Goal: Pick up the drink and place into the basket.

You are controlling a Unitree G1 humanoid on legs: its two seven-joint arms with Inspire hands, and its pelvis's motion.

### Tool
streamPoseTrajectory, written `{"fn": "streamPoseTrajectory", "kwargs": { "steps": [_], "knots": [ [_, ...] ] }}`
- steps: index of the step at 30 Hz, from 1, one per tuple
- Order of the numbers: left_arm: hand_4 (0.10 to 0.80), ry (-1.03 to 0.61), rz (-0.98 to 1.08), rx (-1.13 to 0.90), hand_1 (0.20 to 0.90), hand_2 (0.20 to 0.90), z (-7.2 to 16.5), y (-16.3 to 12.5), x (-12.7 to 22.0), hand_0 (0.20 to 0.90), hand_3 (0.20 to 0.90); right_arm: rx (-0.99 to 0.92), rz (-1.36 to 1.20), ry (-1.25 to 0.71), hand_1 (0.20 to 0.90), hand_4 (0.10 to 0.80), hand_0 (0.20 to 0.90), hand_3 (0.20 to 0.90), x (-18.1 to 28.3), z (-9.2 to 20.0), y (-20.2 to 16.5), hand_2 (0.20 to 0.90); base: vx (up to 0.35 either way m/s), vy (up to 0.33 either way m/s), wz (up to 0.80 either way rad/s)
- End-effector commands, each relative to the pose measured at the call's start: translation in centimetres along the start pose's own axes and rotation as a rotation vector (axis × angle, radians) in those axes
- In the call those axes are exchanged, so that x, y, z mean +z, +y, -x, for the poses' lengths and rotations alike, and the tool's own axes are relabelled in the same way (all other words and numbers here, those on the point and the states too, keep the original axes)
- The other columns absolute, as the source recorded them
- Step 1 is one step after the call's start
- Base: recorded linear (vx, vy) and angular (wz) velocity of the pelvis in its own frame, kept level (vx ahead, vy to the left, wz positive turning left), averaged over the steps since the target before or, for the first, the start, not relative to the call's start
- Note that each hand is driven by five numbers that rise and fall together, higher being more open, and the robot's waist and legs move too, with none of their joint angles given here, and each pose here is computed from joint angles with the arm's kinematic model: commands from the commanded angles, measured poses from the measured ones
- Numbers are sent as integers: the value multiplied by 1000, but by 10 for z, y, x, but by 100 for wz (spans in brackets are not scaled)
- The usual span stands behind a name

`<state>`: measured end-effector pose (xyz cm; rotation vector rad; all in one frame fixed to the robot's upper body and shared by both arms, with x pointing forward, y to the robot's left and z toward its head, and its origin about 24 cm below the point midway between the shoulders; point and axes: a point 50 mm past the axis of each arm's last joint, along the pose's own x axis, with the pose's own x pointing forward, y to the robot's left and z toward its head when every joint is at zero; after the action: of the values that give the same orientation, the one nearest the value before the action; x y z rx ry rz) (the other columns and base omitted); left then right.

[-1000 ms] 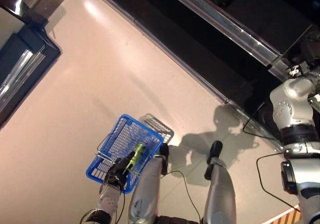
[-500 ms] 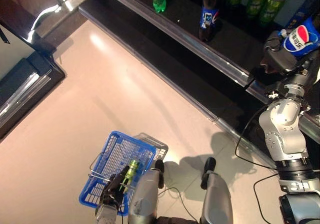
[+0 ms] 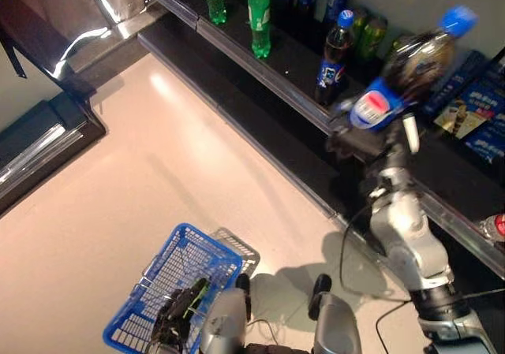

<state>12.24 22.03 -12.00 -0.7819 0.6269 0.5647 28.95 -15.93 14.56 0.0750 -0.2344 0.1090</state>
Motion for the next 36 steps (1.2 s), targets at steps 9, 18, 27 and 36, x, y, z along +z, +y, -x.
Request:
{"fn": "streamPoseTrajectory", "kwargs": {
  "steps": [9, 18, 27, 36],
  "knots": [
    [100, -355, -64, -594, 300, 300, 31, -93, 82, 300, 200, 277, -98, -264, 300, 100, 300, 200, 50, 4, 57, 300, -1, 20, 21],
    [100, -474, -132, -856, 300, 300, 64, -139, 113, 300, 200, 266, -94, -244, 300, 100, 300, 200, 44, 1, 83, 300, 1, -32, 27],
    [100, -487, -186, -1093, 300, 300, 92, -169, 126, 300, 200, 239, -119, -122, 300, 100, 300, 200, 17, -2, 102, 300, 40, -37, 15],
    [100, -386, -224, -1288, 300, 300, 109, -193, 117, 300, 200, 222, -96, -63, 300, 100, 300, 200, 1, -6, 122, 300, 25, -23, 11]
  ]
}}
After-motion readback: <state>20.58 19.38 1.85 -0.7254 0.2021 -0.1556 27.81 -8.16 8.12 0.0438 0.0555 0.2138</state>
